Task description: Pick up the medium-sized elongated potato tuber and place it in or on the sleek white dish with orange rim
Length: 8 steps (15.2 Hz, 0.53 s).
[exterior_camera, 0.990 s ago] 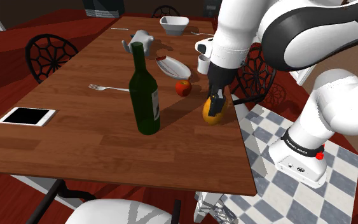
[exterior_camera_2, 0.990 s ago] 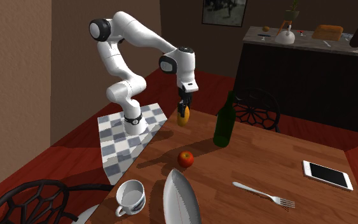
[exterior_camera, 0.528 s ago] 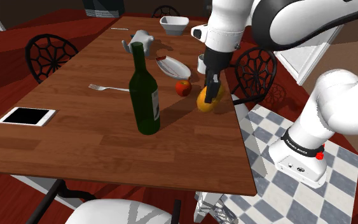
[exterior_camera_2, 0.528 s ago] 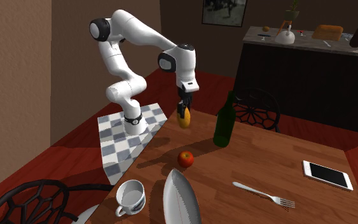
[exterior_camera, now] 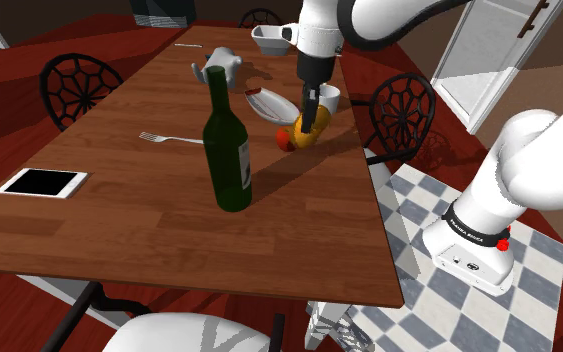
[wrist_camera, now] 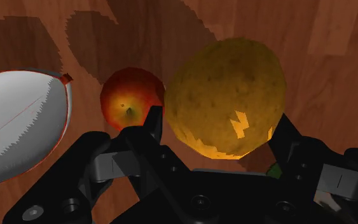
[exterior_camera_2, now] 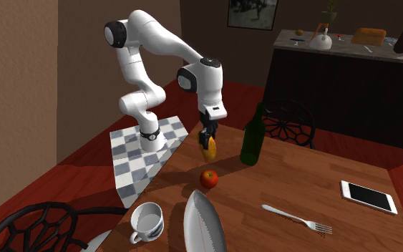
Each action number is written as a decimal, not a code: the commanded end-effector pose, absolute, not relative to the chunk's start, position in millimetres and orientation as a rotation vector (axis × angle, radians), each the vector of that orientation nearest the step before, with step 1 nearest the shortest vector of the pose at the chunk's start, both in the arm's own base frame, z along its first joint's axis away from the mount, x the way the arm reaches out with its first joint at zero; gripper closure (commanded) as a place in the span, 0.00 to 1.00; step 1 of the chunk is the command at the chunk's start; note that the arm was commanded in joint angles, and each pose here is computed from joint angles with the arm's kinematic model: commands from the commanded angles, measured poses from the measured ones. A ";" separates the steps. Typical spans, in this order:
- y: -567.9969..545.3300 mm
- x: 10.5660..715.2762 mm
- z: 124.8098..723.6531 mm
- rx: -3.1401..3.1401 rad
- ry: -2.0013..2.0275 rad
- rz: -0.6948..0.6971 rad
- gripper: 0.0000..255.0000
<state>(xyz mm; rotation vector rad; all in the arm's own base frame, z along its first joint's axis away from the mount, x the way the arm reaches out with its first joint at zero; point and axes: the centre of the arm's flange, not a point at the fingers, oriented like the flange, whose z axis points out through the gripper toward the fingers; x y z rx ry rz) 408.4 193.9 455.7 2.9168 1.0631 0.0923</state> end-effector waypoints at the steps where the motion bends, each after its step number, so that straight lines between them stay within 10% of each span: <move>1: 183.7 431.8 454.7 2.916 1.064 0.093 1.00; 8: 144.3 515.4 456.0 2.916 1.064 0.093 1.00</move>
